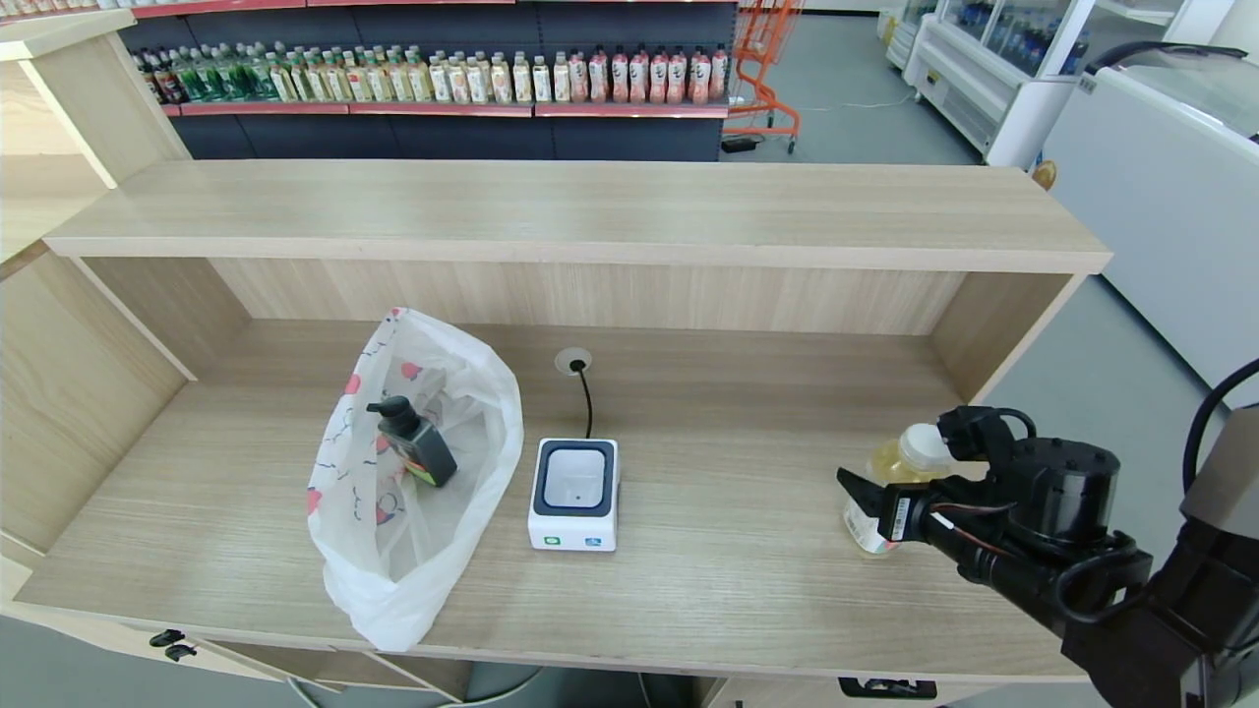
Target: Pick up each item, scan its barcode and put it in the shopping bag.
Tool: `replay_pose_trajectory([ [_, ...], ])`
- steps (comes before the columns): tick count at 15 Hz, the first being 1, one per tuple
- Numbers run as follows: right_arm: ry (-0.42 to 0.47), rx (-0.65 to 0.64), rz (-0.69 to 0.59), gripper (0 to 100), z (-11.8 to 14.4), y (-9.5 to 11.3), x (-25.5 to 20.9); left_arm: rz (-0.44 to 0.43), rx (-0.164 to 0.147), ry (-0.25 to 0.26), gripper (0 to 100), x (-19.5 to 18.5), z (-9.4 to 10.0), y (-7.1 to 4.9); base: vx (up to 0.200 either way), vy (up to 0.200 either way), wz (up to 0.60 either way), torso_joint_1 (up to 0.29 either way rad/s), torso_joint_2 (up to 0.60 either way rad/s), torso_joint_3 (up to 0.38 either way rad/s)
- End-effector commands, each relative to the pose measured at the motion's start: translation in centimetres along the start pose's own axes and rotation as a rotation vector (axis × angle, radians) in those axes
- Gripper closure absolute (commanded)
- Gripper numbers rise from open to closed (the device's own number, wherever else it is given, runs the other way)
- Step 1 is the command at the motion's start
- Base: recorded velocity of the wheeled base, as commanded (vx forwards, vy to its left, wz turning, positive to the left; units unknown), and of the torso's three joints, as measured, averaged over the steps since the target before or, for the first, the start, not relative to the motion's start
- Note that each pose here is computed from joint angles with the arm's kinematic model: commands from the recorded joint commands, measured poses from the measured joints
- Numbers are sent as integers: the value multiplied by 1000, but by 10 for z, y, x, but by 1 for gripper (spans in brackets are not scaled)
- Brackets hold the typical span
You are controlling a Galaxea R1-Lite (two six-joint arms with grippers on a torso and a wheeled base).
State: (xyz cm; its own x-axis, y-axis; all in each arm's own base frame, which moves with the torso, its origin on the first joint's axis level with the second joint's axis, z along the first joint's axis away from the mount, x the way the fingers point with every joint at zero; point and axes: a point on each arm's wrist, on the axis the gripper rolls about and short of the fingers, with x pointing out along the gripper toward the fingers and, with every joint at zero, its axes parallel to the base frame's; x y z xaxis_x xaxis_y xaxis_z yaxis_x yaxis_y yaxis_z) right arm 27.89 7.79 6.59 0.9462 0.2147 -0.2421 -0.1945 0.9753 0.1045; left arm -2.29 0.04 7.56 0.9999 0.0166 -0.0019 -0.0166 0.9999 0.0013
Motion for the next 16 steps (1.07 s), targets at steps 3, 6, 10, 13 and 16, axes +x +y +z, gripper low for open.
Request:
replay_pose_trajectory([
  [3, -1, -85, 2, 100, 0, -6, 5, 0, 0, 0, 0, 0, 0, 0, 0, 0, 0, 0, 0, 0],
  [6, 35, -126, 34, 100, -8, -8, 5, 0, 0, 0, 0, 0, 0, 0, 0, 0, 0, 0, 0, 0],
  [10, -65, -117, 87, 100, 19, -5, 6, 0, 0, 0, 0, 0, 0, 0, 0, 0, 0, 0, 0, 0],
  [13, -104, -11, 392, 100, 79, 3, -37, 0, 0, 0, 0, 0, 0, 0, 0, 0, 0, 0, 0, 0],
  [16, -72, 15, 720, 100, 101, 15, -67, 0, 0, 0, 0, 0, 0, 0, 0, 0, 0, 0, 0, 0],
])
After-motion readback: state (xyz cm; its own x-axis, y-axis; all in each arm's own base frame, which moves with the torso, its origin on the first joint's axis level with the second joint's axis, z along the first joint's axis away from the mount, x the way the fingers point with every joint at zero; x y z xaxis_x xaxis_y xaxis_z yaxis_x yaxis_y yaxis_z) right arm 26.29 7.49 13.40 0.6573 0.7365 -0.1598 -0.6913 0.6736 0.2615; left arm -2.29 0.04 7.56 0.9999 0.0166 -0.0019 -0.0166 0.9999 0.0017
